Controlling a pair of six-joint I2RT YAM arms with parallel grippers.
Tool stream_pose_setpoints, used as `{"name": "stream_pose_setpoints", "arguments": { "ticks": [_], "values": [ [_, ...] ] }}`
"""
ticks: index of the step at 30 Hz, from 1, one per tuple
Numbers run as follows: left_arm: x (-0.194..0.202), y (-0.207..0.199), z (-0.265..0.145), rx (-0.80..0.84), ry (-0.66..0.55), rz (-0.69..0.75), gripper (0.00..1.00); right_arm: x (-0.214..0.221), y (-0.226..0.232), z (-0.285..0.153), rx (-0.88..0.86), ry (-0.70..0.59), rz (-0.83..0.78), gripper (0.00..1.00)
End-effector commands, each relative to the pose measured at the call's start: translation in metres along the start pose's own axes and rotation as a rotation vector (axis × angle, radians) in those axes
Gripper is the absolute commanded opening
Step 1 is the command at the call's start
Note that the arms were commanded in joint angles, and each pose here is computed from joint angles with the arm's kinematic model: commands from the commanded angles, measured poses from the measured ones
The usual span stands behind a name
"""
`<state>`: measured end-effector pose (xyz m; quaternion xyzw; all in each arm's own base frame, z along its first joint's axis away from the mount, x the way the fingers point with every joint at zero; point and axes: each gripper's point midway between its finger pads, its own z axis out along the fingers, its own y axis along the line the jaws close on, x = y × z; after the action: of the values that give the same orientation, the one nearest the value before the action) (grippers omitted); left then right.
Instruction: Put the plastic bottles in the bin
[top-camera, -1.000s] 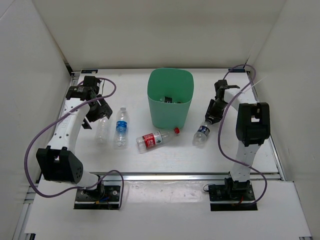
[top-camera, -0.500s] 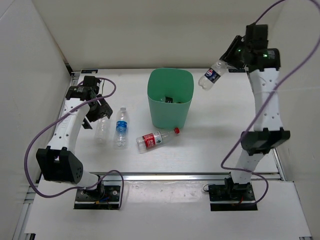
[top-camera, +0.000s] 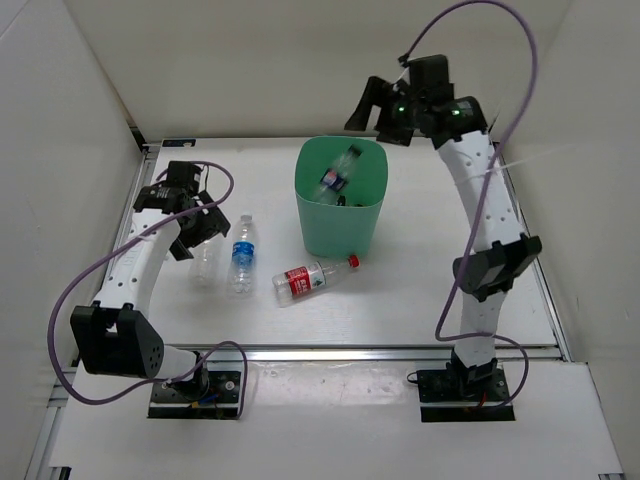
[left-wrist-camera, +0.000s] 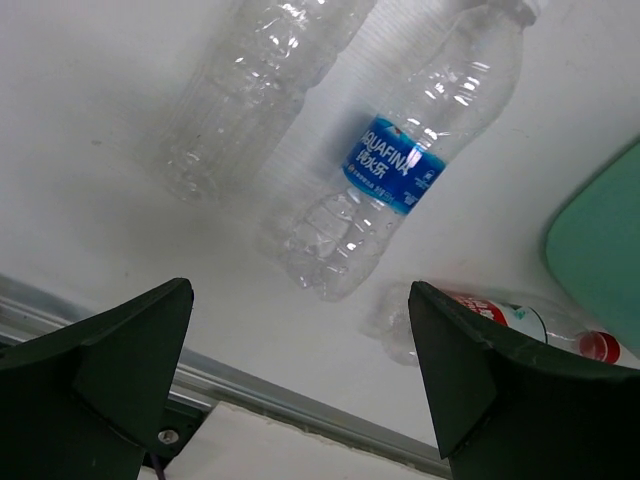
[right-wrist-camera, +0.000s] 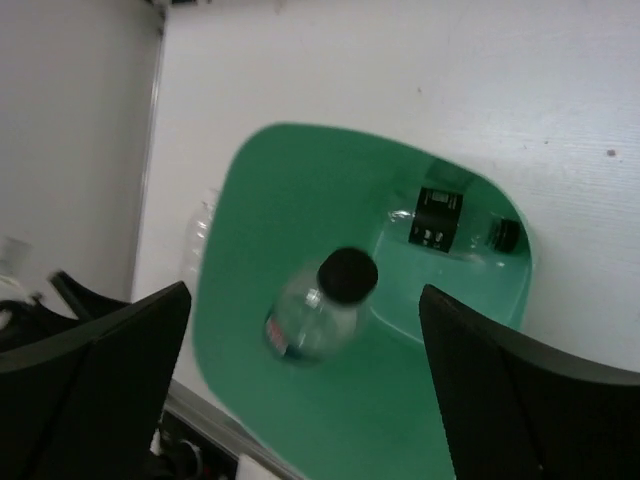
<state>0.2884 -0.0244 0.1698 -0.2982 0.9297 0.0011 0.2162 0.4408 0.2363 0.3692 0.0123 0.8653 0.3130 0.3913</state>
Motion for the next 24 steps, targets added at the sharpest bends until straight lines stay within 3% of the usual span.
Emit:
{"name": "stream_pose_setpoints", "arguments": {
  "ticks": [1, 7, 11, 21, 23, 24],
  "values": [
    [-0.018, -0.020, -0.002, 0.094, -0.061, 0.016, 1.00, -0.013, 0.010, -0.021, -0.023, -0.052, -0.070, 1.00],
    [-0.008, -0.052, 0.017, 0.171, -0.023, 0.160, 1.00, -0.040, -0.004, -0.075, 0.030, -0.174, -0.070, 1.00],
    [0.012, -0.062, 0.044, 0.157, 0.027, 0.230, 1.00, -0.026, -0.014, -0.079, 0.020, -0.119, -0.045, 1.00],
    [0.032, -0.066, 0.112, 0.041, 0.091, 0.334, 1.00, 0.011, 0.012, -0.104, -0.130, 0.008, -0.065, 1.00],
    [0.048, -0.063, 0.133, 0.013, 0.148, 0.365, 1.00, 0.014, 0.019, -0.110, -0.185, 0.035, -0.061, 1.00],
    [0.054, -0.062, 0.138, 0.003, 0.167, 0.386, 0.95, 0.014, 0.022, -0.108, -0.201, 0.043, -0.062, 1.00]
  ]
}}
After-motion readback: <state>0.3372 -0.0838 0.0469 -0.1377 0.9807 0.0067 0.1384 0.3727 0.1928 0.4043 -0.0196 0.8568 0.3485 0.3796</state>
